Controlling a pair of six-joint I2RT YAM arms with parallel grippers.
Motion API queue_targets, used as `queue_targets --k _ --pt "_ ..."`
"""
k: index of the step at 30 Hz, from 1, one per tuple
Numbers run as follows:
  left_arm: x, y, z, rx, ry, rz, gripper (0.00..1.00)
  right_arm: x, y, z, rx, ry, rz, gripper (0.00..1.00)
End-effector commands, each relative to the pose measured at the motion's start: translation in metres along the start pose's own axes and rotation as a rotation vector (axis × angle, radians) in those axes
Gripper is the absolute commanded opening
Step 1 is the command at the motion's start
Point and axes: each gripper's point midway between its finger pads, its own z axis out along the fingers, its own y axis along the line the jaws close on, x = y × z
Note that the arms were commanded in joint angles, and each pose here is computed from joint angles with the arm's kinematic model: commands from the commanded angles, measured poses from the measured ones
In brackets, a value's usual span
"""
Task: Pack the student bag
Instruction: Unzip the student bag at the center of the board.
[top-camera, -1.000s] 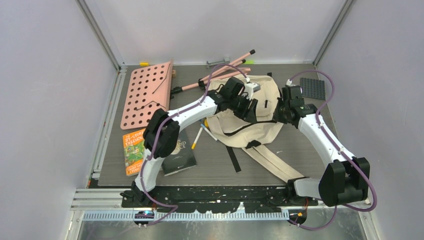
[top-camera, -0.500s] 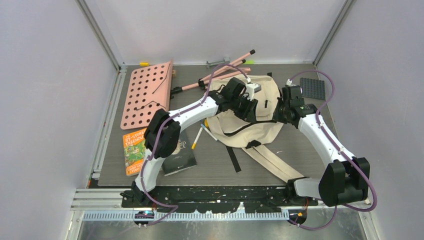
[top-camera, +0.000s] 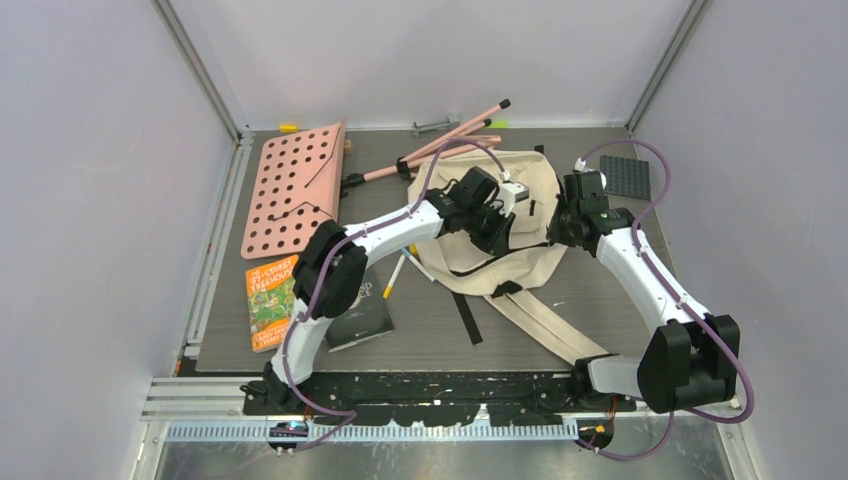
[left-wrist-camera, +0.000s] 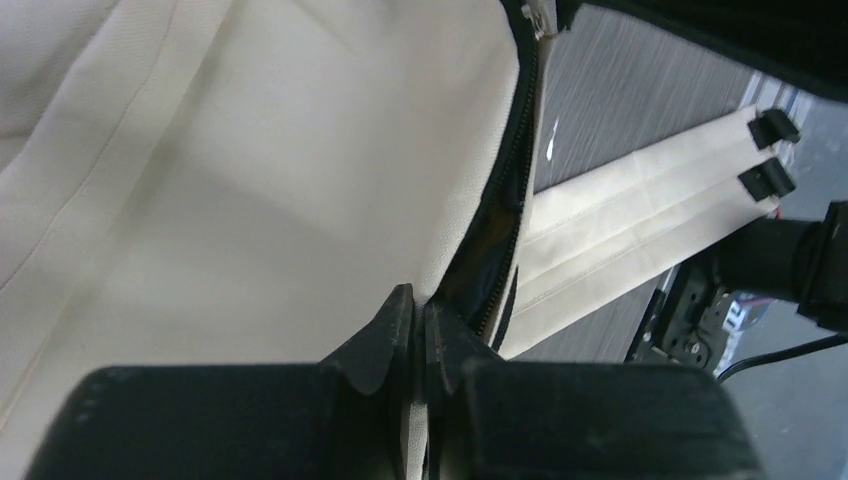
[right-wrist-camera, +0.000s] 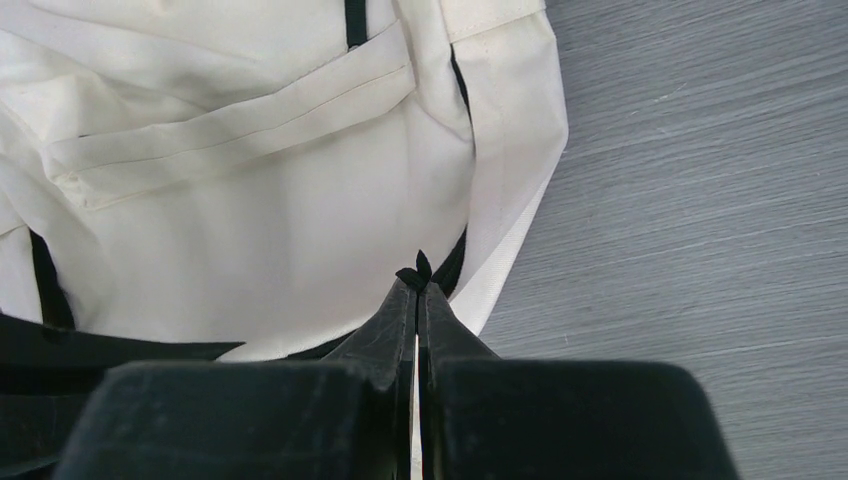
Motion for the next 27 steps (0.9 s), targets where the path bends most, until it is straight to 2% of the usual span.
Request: queue_targets --k 1,8,15,27 --pt "-0.004 -0.025 -0.017 0.039 -0.018 0.048 0.00 -0.028 -0.003 -0.010 0.028 -0.103 0.010 0.00" --pt "-0.020 -0.028 -0.066 -0.086 -0.124 0.084 0.00 -0.036 -0.020 -0.008 0.119 -0.121 0.017 0.00" --pt "-0.016 -0.025 -0.097 -0.184 -0.154 0.067 0.00 -0.043 -0.026 0.001 0.147 -0.101 0.028 0.00" --pt "-0.047 -0.041 -0.133 -0.203 -0.254 0.105 0.00 -0.047 -0.023 0.024 0.126 -0.073 0.056 0.00"
